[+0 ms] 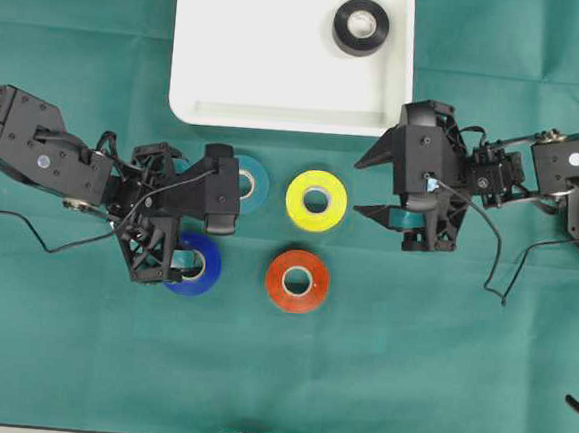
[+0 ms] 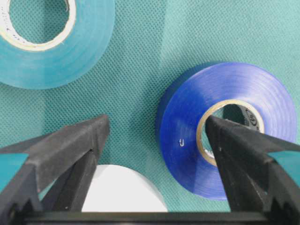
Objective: Put the tape alternately from left to right into the white case.
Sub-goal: 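Move the left gripper to the blue tape roll and grasp it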
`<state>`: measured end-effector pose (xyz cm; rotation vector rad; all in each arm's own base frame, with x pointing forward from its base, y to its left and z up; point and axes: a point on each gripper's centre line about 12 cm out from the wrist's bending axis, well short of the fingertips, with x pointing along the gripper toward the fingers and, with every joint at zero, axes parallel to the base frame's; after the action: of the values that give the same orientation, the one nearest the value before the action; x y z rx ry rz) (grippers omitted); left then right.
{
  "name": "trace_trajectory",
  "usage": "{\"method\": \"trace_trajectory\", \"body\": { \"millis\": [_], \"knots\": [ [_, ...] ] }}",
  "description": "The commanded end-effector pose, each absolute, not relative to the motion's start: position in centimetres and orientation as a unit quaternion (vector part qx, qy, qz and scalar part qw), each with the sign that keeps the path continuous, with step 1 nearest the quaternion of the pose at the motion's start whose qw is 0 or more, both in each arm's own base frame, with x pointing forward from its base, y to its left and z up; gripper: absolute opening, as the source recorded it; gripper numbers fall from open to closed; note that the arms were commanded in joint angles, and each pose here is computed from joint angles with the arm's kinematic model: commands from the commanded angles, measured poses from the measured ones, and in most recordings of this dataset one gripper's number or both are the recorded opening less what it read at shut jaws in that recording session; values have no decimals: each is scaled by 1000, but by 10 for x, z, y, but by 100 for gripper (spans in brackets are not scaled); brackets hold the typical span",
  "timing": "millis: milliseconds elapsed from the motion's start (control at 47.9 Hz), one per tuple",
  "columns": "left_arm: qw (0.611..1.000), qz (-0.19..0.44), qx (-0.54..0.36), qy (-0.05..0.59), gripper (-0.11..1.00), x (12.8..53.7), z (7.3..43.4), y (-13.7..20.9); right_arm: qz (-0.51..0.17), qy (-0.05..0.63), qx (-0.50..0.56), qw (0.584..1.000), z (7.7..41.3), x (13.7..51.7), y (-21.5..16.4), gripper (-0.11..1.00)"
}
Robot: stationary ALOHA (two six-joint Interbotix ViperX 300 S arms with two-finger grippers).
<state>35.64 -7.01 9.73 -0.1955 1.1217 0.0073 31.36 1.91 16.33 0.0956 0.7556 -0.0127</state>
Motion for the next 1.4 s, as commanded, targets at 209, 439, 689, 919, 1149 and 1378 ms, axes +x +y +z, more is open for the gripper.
{"method": "trace_trajectory", "body": {
  "millis": [209,439,689,919,1149,1378],
  "knots": [
    [842,5,-93,531,4,361,106,-69,-2,357,48,933,170,317,21,72],
    [847,3,-94,524,-3,365,112,-70,-2,357,47,933,170,317,21,72],
    [856,-3,-97,508,-3,367,125,-73,-2,358,47,933,169,316,21,72],
    [876,-13,-102,470,-3,367,163,-73,-2,357,47,933,170,317,21,72],
    [867,-2,-103,488,-3,357,180,-64,-2,357,47,933,170,317,21,72],
    [870,22,-117,479,-3,363,186,-44,-2,358,47,932,169,317,21,72]
  ]
}}
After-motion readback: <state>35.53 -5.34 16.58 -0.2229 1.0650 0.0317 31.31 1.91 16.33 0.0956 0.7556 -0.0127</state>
